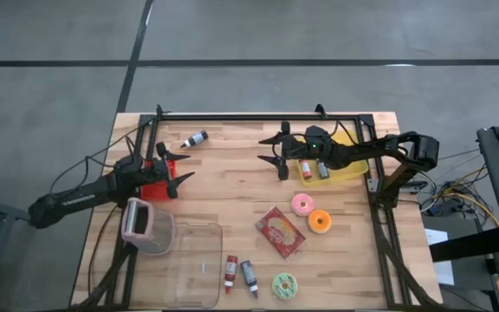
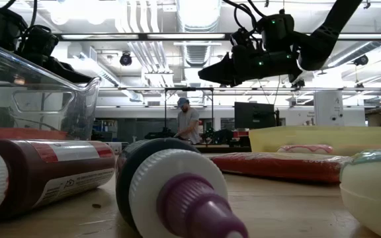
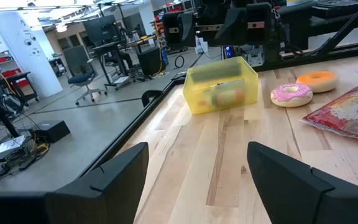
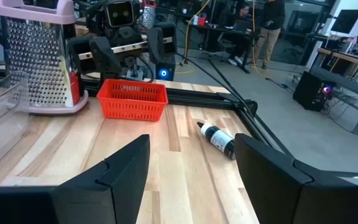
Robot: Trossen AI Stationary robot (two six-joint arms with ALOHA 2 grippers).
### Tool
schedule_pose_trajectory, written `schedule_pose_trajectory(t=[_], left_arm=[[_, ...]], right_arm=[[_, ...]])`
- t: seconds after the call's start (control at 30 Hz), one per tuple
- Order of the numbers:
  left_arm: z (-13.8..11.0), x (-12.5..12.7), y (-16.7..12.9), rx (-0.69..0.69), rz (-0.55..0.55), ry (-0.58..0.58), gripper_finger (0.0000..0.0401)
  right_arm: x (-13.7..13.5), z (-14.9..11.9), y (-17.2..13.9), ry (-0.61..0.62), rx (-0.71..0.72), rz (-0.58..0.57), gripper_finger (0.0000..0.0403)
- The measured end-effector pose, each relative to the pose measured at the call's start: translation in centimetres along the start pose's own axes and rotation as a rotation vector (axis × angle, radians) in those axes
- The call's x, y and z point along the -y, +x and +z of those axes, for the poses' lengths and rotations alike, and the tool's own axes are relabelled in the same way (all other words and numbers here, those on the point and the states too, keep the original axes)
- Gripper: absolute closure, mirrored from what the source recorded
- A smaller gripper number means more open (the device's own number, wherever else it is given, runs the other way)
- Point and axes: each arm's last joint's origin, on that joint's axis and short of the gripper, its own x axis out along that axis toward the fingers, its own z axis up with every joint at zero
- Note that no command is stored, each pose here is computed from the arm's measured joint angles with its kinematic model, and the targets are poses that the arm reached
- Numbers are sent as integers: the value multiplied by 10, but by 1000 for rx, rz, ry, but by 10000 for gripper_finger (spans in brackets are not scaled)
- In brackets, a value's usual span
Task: Pick & Place Food Item
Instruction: Put the black food coloring bottle into the yellow bin
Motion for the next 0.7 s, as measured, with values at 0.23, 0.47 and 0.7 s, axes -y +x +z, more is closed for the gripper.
schedule_pose_trajectory(t=[0.23,0.47,0.7], left_arm=[[0,0,0,0,0,0,124],[0,0,0,0,0,-76,124],[4,-1,-1,2,1,-214,124]], right_arm=[[0,0,0,0,0,1,172],[0,0,0,0,-1,1,172],[0,0,0,0,-1,1,172]])
